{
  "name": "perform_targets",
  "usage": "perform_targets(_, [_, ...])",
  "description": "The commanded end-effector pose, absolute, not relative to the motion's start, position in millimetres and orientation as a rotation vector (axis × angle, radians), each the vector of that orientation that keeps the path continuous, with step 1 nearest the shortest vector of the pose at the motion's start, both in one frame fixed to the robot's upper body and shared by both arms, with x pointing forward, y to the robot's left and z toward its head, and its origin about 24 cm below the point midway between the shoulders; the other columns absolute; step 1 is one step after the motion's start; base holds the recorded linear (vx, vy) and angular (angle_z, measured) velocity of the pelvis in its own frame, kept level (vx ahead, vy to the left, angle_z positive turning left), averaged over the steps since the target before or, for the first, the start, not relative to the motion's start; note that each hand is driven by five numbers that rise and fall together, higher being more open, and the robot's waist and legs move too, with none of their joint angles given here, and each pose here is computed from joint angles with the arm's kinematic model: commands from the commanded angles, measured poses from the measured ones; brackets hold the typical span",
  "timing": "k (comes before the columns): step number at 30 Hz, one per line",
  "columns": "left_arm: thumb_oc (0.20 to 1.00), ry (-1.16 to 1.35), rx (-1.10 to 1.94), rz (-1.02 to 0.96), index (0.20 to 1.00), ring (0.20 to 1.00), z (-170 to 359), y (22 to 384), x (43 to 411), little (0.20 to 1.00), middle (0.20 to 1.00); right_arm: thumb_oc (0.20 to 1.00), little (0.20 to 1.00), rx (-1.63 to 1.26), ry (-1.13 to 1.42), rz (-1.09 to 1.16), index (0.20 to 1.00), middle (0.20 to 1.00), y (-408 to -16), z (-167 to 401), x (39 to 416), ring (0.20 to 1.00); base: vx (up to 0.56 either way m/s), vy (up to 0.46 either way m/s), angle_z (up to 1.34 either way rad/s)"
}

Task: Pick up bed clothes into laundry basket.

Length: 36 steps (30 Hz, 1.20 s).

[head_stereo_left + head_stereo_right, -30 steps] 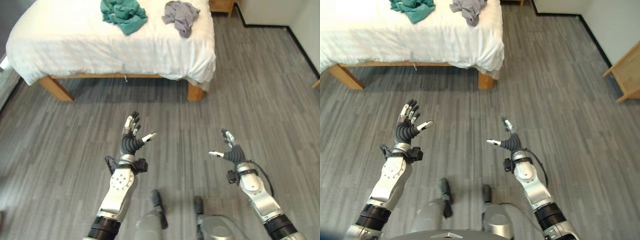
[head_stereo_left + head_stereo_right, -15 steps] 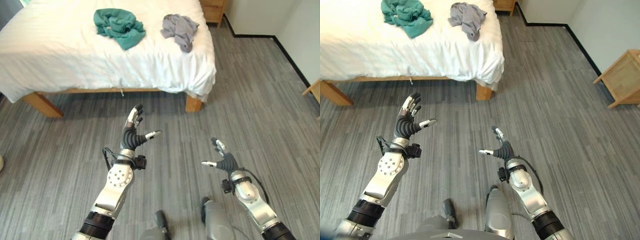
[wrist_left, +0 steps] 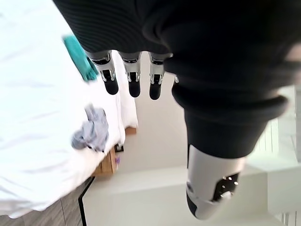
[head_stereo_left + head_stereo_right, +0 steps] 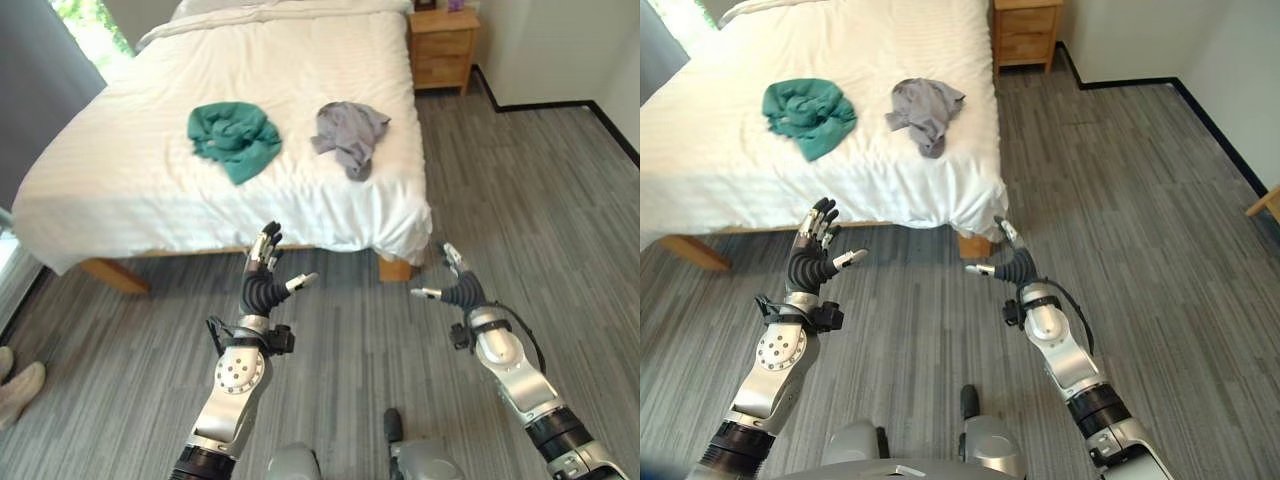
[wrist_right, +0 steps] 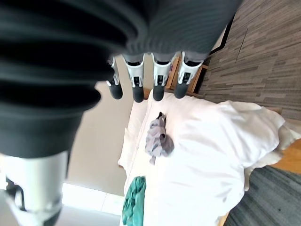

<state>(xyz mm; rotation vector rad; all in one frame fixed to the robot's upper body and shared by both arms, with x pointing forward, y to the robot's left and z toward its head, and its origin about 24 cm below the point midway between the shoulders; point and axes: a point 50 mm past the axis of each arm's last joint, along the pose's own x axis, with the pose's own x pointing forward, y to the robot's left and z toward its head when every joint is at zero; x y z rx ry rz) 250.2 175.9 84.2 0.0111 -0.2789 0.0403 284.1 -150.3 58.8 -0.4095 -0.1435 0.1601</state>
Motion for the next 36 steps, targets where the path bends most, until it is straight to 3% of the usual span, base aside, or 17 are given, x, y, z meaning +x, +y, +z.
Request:
perform_targets(1, [1.0, -0.446, 0.008, 0.075, 1.0, 1.0, 115.0, 179.5, 251.9, 1.0, 1.0, 1.0, 1.0, -0.433, -0.266, 0.194, 1.0, 1.0, -141.9, 80.3, 282.4, 1.0, 0.3, 0.064, -0.54])
perform_targets(7, [1.0, -0.453, -0.013, 0.095, 1.0, 1.0, 116.9, 180.2, 248.0, 1.0, 1.0, 1.0, 1.0, -0.518, -0.332, 0.164, 1.0, 1.0, -146.1, 91.2, 279.2, 1.0, 0.24, 0.074, -0.19])
perform_targets(15, [1.0, -0.415, 0.115, 0.115, 1.0, 1.0, 112.1, 189.0, 253.3, 1.0, 1.0, 1.0, 1.0, -0.679, -0.416, 0.183, 1.0, 1.0, -116.0, 97.4, 294.7, 1.0, 0.21, 0.051, 0.12])
perform_targets(34, [1.0, -0.491, 0.061, 0.087, 1.0, 1.0, 126.4, 185.4, 252.2, 1.0, 1.0, 1.0, 1.0, -0.5, -0.332, 0.282, 1.0, 1.0, -103.0, 77.6, 280.7, 1.0, 0.13, -0.104, 0.77])
perform_targets(35, [1.0, 0.396, 0.17, 0.316, 1.0, 1.0, -45.6, 270.3, 183.3, 1.0, 1.0, 1.0, 1.0, 0.016, 0.182, -0.103, 1.0, 1.0, -207.1, -9.1, 220.6, 1.0, 0.05, 0.015, 0.15])
perform_targets(36, [1.0, 0.385, 0.177, 0.3, 1.0, 1.0, -44.2, 267.1, 185.8, 1.0, 1.0, 1.0, 1.0, -0.02, 0.17, -0.084, 1.0, 1.0, -205.4, -5.5, 223.1, 1.0, 0.04, 0.073, 0.19])
